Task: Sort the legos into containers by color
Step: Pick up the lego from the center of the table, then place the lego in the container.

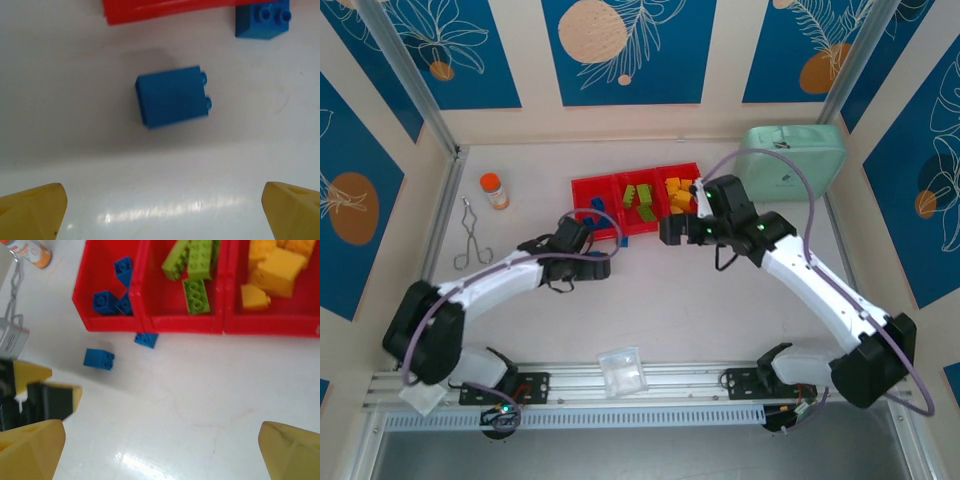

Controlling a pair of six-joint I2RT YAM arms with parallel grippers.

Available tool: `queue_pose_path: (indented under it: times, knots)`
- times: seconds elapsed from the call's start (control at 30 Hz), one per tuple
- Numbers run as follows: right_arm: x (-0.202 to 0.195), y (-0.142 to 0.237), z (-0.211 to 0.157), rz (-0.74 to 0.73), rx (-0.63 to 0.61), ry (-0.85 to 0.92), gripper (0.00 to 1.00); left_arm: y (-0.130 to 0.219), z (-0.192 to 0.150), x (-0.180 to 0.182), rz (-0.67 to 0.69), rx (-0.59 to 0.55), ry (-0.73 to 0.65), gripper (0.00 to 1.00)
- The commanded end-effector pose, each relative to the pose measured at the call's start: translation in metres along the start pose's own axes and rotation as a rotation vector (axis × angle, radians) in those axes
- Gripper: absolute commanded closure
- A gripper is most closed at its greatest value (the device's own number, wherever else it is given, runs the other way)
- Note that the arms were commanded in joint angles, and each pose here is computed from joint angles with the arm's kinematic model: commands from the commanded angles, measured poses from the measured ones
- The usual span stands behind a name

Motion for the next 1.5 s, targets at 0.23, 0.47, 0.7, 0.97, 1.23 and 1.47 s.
queue_pose_path:
  times: [0.23,0.47,0.7,0.97,1.23,1.47]
  knots:
    - [-0.007,0.021,-0.016,0.041,-0.022,-0.051,0.01,-0.048,0.026,-0.011,0.14,-0.031,0.033,0.14]
    - [-0.006,0.023,-0.019,0.055,-0.033,-0.046,0.01,-0.067,0.029,-0.024,0.118,-0.005,0.047,0.43]
    - [-0.008,0.027,-0.014,0.037,-0.044,-0.031,0.01,-0.063,0.028,-0.04,0.014,-0.001,0.044,0.75]
    - [-0.015,0.026,-0.019,0.019,-0.044,-0.044,0.01,0.015,0.063,-0.058,-0.03,-0.169,-0.014,0.79]
    - [-0.014,0.022,-0.023,0.028,-0.026,-0.085,0.01,0.048,0.12,-0.08,0.033,-0.261,-0.124,0.7]
    - [-0.013,0.027,-0.031,0.034,-0.021,-0.098,0.01,0.023,0.151,-0.079,0.131,-0.243,-0.119,0.64]
Point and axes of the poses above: each hand's point on the last joint's axis, 136 mm out from that joint toward the fingers, its own y axis back along the fingers, its own x axis along the line the jaws close on, z = x × y, the point moved 2 cm from there along y, back along the fingers, and after that the axes turned 14 degrees about y, right-handed, at the moved point
